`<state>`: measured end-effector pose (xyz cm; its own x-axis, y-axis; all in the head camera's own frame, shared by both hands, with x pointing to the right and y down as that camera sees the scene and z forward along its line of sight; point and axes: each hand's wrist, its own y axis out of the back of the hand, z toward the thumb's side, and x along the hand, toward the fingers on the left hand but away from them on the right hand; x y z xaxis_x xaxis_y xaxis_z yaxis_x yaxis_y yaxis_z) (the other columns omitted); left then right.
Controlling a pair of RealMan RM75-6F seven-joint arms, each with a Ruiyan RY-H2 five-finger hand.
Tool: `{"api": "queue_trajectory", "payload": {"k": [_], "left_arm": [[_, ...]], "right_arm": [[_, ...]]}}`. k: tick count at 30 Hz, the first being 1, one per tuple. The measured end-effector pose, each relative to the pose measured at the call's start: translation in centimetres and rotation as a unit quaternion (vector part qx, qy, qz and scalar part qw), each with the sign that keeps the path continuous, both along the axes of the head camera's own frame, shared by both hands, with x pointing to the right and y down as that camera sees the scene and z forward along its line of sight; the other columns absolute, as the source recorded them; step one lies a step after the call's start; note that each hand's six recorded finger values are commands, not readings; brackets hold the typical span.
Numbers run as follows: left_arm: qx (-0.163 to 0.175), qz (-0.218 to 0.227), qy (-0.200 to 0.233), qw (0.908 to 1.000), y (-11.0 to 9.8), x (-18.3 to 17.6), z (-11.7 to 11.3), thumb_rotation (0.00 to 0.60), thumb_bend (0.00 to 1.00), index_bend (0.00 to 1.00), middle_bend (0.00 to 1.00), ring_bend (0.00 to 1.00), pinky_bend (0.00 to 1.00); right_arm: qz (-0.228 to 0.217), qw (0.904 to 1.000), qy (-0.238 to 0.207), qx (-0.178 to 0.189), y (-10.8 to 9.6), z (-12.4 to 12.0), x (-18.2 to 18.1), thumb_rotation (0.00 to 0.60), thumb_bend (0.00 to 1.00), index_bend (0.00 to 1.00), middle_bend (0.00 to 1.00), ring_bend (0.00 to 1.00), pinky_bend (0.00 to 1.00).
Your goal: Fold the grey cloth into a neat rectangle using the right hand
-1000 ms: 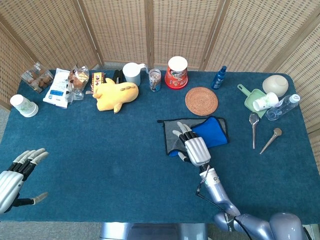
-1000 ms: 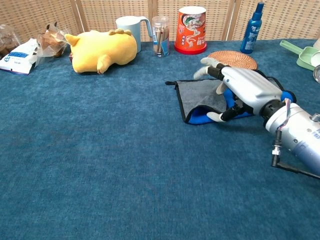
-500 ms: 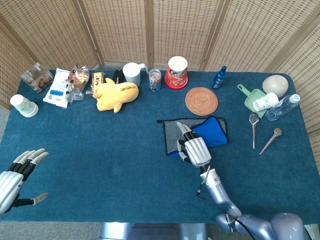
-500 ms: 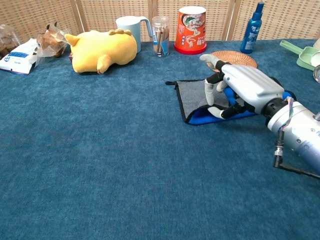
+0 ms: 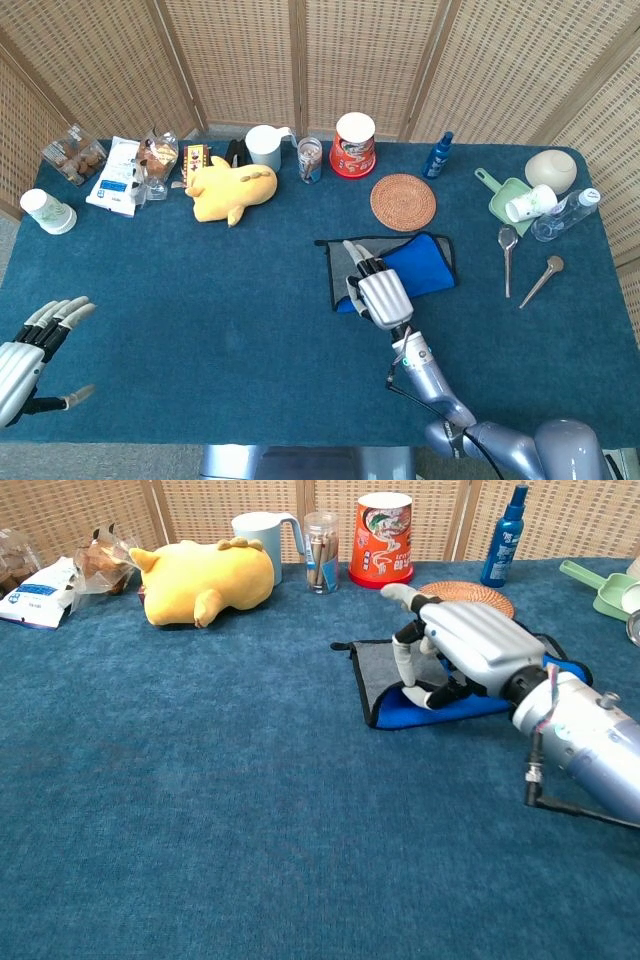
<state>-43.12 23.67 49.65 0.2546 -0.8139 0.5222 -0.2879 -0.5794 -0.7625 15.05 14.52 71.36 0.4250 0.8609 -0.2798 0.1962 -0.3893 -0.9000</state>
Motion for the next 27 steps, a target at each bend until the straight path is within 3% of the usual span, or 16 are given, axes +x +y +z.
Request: {"api": "queue_trajectory", "payload": {"k": [27], "left_arm": [[0.002, -0.007, 0.006, 1.0, -0.2, -0.4, -0.3, 0.6, 0.24, 0.07, 0.0, 0.0, 0.06]], "right_arm": [[0.055, 0.9979, 0.031, 0.013, -4.5, 1.0, -2.0, 0.6, 0.39, 0.72, 0.07, 0.13, 0.35]]}}
